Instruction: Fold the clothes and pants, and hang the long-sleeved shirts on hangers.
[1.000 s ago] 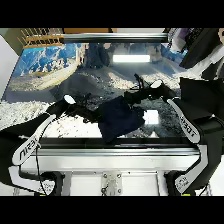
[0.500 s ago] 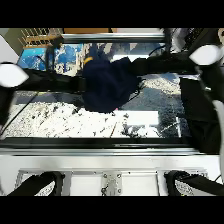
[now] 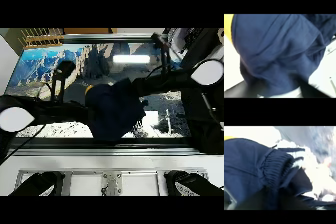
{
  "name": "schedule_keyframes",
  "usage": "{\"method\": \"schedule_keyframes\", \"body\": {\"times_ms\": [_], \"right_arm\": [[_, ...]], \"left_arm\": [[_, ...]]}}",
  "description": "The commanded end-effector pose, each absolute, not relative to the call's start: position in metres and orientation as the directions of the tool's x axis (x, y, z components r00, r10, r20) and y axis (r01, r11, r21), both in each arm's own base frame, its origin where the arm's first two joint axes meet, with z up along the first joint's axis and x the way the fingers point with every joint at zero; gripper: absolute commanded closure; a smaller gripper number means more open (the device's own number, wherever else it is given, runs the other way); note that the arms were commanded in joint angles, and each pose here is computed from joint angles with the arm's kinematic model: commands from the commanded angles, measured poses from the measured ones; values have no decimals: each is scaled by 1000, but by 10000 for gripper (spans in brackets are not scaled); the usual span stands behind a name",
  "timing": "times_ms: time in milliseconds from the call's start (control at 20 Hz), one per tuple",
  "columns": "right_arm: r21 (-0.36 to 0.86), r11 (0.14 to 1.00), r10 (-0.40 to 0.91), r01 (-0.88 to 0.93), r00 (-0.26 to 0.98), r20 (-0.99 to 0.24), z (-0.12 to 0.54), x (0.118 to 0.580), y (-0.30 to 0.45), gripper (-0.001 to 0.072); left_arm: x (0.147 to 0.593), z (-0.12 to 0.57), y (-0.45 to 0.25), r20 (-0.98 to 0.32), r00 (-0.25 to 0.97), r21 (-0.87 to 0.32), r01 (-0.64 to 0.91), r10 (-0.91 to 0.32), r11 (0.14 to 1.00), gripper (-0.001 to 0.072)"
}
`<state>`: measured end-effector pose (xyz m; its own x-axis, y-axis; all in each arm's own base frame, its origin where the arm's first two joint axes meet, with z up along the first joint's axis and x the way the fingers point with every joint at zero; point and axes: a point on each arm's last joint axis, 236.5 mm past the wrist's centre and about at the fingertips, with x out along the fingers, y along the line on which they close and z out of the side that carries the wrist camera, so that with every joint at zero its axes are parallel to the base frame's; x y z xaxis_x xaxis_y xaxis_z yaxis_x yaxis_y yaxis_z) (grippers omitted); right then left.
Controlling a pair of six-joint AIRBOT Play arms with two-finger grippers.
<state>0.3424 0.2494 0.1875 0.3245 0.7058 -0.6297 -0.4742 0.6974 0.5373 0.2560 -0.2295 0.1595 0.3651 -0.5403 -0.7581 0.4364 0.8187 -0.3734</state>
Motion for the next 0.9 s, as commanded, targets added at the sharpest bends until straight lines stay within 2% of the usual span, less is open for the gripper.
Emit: {"method": "schedule_keyframes", "body": {"times_ms": [0,100,200,300,450,650,850], "right_arm": [[547,761,647,-348,341,-682,130,362,233,54],[546,787,617,-288,395,-680,125,385,207,139],[527,815,577,-242,421,-700,122,394,171,134],[485,854,519,-186,369,-771,101,384,136,134],[393,911,413,-125,264,-872,50,360,101,134],[390,909,402,-144,64,-913,-26,302,98,133],[406,911,409,-76,28,-912,-74,275,100,130]], "left_arm": [[282,112,-225,-761,373,-446,293,-531,846,24],[314,99,-208,-764,382,-496,168,-520,852,24],[334,78,-178,-797,359,-491,85,-486,867,24],[342,48,-151,-842,302,-471,-6,-447,882,24],[349,4,-143,-881,207,-443,-42,-426,896,24],[356,-41,-169,-848,105,-525,-40,-519,850,24],[364,-73,-196,-810,9,-585,-70,-586,808,24]]}}
